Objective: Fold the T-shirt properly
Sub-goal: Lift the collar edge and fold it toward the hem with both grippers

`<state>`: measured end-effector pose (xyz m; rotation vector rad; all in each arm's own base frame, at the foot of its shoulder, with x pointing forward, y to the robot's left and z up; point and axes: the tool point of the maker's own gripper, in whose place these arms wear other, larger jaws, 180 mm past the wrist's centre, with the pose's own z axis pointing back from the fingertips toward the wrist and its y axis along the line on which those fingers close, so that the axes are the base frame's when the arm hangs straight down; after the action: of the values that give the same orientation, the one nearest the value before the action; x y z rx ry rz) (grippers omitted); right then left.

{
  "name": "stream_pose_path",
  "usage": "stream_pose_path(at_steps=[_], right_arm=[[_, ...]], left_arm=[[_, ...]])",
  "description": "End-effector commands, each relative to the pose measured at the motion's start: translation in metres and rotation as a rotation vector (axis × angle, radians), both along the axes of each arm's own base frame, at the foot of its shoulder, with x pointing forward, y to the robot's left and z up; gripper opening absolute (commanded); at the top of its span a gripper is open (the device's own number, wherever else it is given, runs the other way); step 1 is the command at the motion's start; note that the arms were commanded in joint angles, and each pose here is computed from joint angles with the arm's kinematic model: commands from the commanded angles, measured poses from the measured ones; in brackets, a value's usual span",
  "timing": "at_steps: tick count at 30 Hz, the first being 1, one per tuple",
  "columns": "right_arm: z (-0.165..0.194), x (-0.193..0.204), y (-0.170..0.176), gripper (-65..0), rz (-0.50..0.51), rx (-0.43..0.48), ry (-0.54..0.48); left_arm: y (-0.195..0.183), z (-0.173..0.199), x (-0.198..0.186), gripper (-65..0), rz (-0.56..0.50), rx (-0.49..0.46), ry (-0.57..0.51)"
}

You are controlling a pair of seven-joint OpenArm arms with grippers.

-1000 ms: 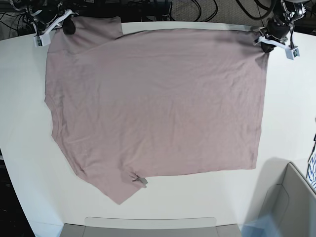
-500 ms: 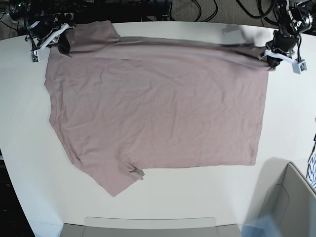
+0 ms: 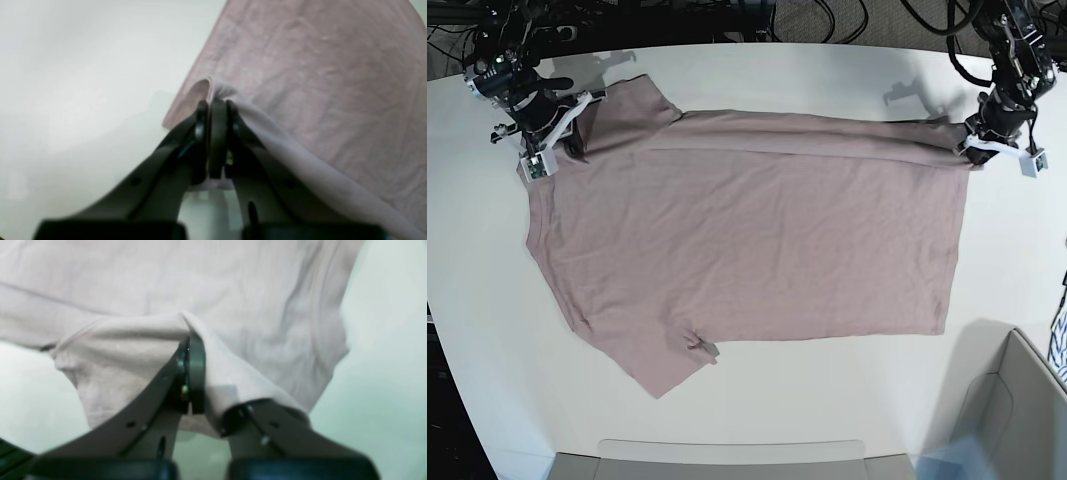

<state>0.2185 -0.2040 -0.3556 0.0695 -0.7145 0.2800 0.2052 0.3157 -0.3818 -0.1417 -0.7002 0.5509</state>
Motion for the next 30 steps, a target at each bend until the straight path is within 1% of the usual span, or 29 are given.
stream_pose_path(at_steps=[1, 5, 7, 14, 21, 24, 30], right_arm=[[0.011, 0.011, 0.001, -65.0, 0.022, -0.022, -0.047], [0.010, 0.029, 0.007, -65.0, 0.054, -0.067, -0.061], [0.007, 0.038, 0.005, -65.0, 0.052, -0.078, -0.059], [-0.003, 0.057, -0.003, -65.0, 0.024, -0.061, -0.045], [-0.007, 0.076, -0.008, -65.0, 0.000, -0.040, -0.042], [-0.009, 0.085, -0.011, -65.0, -0.010, -0.029, -0.043], [-0.013, 0.105, -0.014, -65.0, -0.029, -0.004, -0.039]], left_arm=[[0.009, 0.013, 0.011, -65.0, 0.000, 0.027, -0.045], [0.009, 0.011, 0.021, -65.0, 0.009, 0.011, -0.056], [0.010, 0.014, 0.027, -65.0, 0.010, 0.008, -0.069], [0.005, 0.024, 0.046, -65.0, -0.008, -0.017, -0.084], [0.021, 0.014, 0.061, -65.0, 0.020, 0.049, -0.031], [0.024, 0.011, 0.063, -65.0, 0.028, 0.057, -0.020], [0.023, 0.002, 0.079, -65.0, 0.045, 0.008, -0.020]])
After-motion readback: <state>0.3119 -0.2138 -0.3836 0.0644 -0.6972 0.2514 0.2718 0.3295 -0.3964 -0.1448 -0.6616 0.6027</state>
